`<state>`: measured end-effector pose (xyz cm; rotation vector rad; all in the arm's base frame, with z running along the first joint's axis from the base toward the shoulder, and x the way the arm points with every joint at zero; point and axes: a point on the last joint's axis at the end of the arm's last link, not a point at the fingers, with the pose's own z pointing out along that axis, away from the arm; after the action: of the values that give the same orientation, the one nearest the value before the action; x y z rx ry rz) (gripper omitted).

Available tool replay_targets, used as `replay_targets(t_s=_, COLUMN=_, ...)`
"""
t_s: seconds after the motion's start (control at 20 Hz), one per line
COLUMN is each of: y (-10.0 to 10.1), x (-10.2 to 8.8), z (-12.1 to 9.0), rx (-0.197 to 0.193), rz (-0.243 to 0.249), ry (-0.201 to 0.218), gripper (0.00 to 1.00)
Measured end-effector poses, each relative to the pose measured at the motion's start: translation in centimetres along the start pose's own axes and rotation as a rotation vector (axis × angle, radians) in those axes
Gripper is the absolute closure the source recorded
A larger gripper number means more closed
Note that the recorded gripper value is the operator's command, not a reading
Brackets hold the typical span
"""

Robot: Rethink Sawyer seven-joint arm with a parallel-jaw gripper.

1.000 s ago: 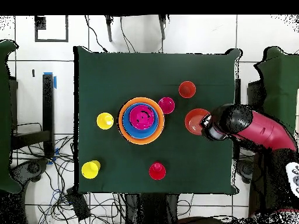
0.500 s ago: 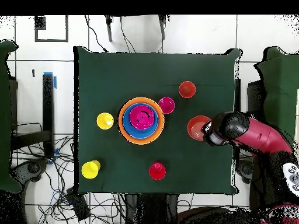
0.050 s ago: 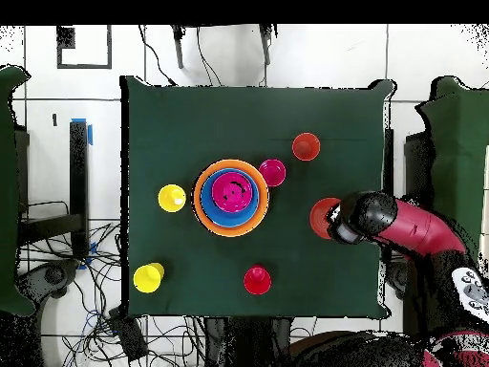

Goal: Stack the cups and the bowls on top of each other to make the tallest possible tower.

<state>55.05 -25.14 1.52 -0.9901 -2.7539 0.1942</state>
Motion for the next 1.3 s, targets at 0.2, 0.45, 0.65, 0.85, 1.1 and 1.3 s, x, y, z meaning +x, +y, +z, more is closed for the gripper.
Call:
replay_targets(t_s=0.2, y=0.0, x=0.2, z=0.2, rx=0.001, rz=-0.001, ry=-0.002, gripper=0.0)
replay_targets(t_s=0.45, y=0.0, x=0.2, z=0.1, rx=0.001, rz=-0.001, ry=-0.002, gripper=0.0)
replay_targets(t_s=0.65, y=0.2, x=0.2, z=0.1, rx=0.001, rz=-0.004, ry=-0.003, gripper=0.0)
replay_targets(t_s=0.85, y=0.9, x=0.2, z=-0.1, rx=0.003, rz=-0.016, ry=-0.011, gripper=0.0)
replay_targets(t_s=1.1, y=3.2, x=-0.1, z=-0.4, rx=0.008, rz=-0.049, ry=-0.033, gripper=0.0)
replay_targets(t_s=1.3, y=6.1, x=-0.4, z=-0.4, rx=0.018, rz=-0.093, ry=-0.059, gripper=0.0)
